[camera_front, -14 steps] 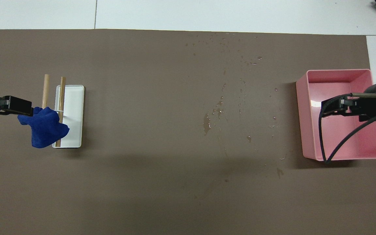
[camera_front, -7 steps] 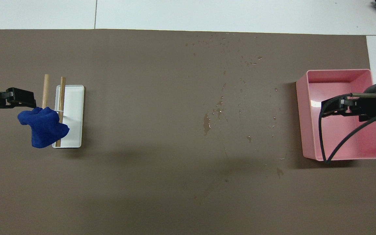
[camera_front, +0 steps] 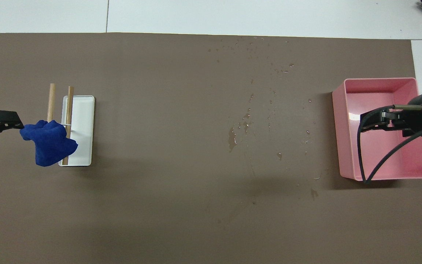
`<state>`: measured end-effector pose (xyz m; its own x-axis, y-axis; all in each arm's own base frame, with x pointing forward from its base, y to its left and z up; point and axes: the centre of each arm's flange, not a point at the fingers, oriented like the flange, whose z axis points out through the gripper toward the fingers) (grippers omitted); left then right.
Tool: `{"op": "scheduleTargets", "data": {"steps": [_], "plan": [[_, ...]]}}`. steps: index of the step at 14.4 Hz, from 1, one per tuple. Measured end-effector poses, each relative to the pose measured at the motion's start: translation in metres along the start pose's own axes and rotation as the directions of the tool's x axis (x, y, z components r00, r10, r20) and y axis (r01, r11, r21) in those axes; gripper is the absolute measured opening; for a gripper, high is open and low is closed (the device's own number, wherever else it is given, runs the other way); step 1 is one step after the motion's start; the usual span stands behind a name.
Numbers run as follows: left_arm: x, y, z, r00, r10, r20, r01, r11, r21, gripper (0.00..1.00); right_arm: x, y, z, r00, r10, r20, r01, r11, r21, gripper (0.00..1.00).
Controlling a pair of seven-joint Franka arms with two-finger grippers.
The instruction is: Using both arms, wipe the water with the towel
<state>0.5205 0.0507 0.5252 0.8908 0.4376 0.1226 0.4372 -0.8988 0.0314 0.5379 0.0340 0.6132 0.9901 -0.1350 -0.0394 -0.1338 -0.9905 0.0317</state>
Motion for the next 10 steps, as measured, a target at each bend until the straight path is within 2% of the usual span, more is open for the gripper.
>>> {"op": "scheduleTargets", "data": {"steps": [3,8,10], "plan": [[-0.001,0.0,0.025,0.986,-0.163,-0.032,0.162,0.987,-0.019,1.0,0.0,0.0,0.001,1.0,0.0,0.001,0.0,1.0,0.0,1.0],[0.003,-0.002,0.046,0.943,-0.334,-0.014,0.334,0.943,-0.012,1.0,0.0,0.0,0.0,1.0,0.0,0.0,0.0,1.0,0.0,1.0],[0.002,0.001,0.053,0.907,-0.421,-0.006,0.421,0.907,-0.008,1.0,-0.001,-0.001,0.0,1.0,-0.001,0.0,0.001,1.0,0.0,1.0]]}}
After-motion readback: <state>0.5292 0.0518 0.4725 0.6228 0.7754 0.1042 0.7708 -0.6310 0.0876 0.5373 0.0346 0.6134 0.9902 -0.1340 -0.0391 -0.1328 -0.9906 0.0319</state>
